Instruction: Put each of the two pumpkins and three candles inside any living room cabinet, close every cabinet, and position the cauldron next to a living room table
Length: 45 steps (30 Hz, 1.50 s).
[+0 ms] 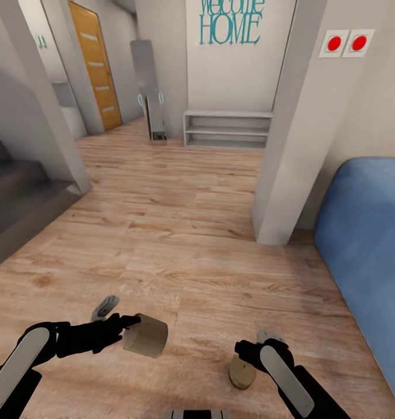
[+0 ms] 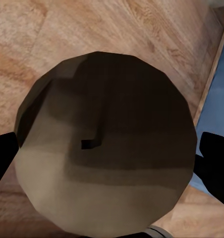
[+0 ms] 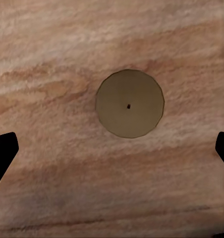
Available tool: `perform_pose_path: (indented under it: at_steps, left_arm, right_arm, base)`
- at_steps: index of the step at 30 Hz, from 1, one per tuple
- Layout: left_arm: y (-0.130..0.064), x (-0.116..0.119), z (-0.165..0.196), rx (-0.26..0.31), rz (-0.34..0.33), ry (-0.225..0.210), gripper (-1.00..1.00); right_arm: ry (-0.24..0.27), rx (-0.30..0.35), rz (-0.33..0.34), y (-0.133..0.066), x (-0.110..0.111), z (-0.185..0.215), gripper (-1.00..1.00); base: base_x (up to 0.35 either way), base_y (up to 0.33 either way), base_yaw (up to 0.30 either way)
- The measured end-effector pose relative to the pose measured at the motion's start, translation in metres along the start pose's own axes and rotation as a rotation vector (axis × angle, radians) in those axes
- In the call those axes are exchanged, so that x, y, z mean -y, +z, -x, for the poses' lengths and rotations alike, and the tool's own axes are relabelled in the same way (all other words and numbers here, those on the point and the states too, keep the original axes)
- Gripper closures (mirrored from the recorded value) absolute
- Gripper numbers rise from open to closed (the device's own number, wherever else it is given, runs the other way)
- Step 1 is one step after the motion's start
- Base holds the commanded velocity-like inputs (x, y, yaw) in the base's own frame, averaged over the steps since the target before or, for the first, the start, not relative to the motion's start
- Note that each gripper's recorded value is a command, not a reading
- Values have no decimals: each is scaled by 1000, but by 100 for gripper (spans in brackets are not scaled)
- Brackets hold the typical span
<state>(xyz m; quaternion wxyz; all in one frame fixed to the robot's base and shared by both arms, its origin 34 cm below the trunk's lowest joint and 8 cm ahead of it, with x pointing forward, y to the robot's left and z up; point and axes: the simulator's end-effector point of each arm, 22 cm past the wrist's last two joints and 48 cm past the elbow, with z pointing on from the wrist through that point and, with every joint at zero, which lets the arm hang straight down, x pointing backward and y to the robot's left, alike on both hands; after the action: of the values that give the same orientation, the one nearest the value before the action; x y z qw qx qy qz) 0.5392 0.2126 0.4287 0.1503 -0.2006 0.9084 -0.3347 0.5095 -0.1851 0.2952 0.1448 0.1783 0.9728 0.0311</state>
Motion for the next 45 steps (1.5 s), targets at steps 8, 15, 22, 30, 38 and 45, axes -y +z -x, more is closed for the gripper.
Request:
perform_pose_path:
  at_steps: [8,15,22,30,38,45]
  left_arm:
    - [11,-11,-5,-23,14,-18,100]
    - [19,-21,-9,-43,27,-34,100]
    - [27,-29,-13,-60,38,-47,100]
    - [36,-41,-19,-83,53,-65,100]
    - [43,-49,-24,-100,65,-78,100]
    - [51,-59,-29,-120,78,-95,100]
  right_arm:
    - [6,-28,-17,14,6,-9,-100]
    - [5,-53,-26,24,9,-18,-100]
    - [5,-76,5,33,4,-26,-100]
    - [6,-107,3,44,6,-38,-100]
    - [7,-130,-5,52,9,-47,-100]
    - [8,-162,-20,63,15,-59,-100]
  base:
    - [0,0,0]
    - [0,0,0]
    - [0,0,0]
    - [0,0,0]
    - [0,0,0]
    - [0,0,0]
